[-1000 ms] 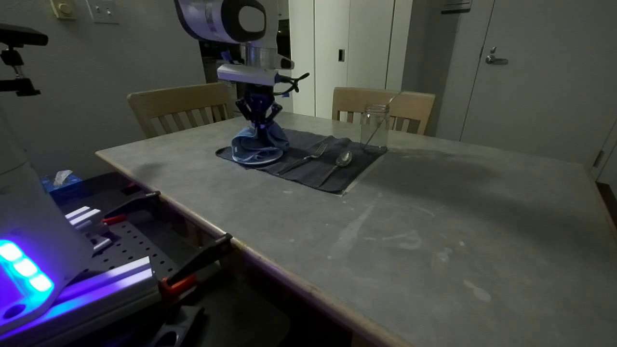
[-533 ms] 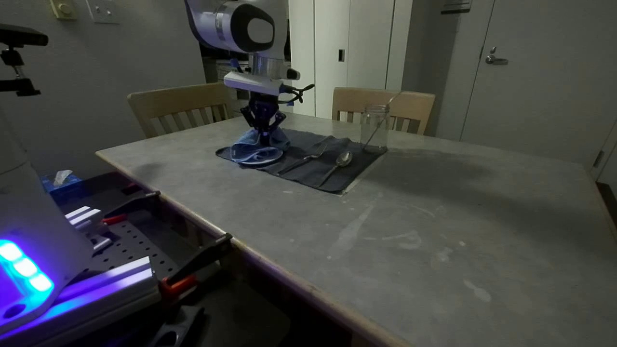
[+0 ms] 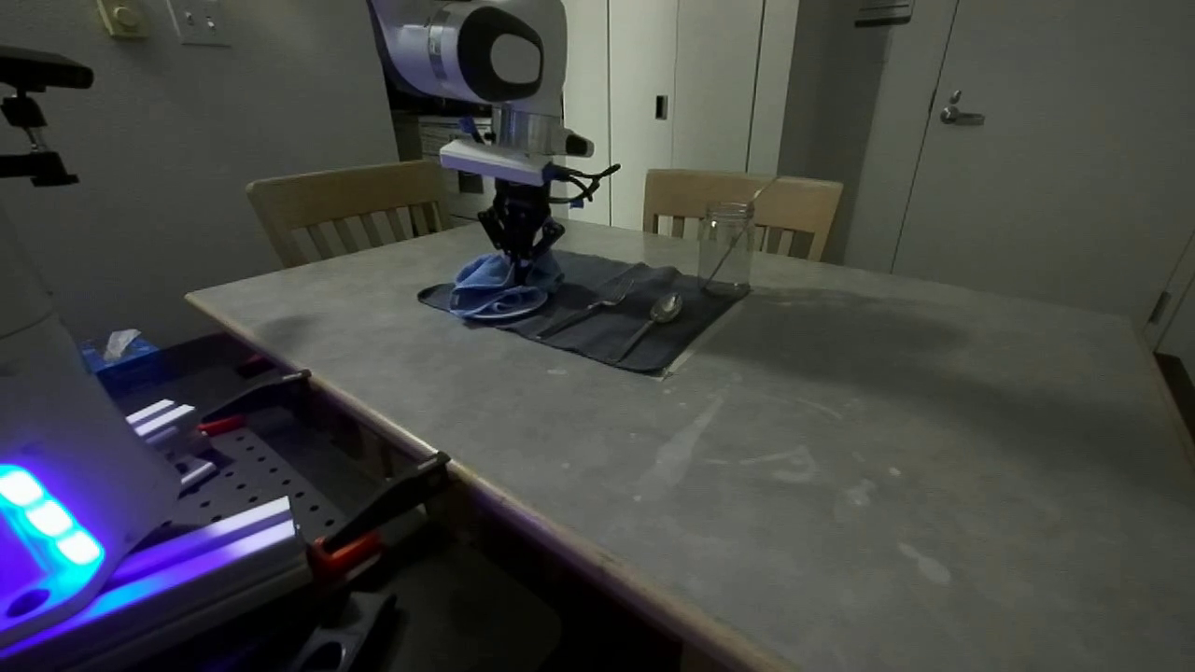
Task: Use the blue towel to wipe the white plate
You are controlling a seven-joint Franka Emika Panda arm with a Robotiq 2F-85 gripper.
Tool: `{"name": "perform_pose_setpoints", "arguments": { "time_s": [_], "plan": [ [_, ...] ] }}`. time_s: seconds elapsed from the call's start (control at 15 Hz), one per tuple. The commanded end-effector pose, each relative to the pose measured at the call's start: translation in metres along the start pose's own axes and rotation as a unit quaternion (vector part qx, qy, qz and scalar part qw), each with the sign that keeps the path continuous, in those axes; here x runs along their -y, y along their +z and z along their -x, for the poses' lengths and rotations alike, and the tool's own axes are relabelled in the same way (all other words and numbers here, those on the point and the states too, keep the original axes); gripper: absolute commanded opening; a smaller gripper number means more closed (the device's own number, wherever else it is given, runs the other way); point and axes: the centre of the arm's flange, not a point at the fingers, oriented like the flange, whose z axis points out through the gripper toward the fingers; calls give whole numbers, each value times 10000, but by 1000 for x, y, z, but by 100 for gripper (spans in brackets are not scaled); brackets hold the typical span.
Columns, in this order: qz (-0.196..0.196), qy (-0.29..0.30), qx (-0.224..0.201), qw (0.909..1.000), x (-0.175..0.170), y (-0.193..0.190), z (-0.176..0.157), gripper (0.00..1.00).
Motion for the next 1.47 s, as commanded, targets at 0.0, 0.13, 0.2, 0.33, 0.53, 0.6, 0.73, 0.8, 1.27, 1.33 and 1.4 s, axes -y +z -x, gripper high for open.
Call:
{"name": "perform_pose_setpoints", "arguments": {
  "time_s": [0.0, 0.13, 0.2, 0.33, 0.53, 0.6, 0.73, 0.8, 1.27, 1.33, 1.4],
  "plan": [
    [-85, 83, 167, 9998, 0, 4, -2, 1],
    [-221, -102, 162, 9996, 3, 7, -7, 1],
    [-341, -260, 140, 9990, 7, 10, -11, 1],
    [-575, -577, 84, 9966, 15, 14, -17, 1],
    [-852, -860, 127, 9926, 22, 20, -23, 1],
    [-880, -845, 200, 9923, 21, 21, -21, 1],
    [-840, -745, 378, 9930, 16, 25, -15, 1],
    [-801, -640, 470, 9936, 12, 27, -10, 1],
    [-524, 304, 762, 9952, -13, 29, -2, 1],
    [-421, 431, 678, 9959, -14, 30, -5, 1],
    [-327, 564, 633, 9959, -15, 30, -8, 1]
  ]
}}
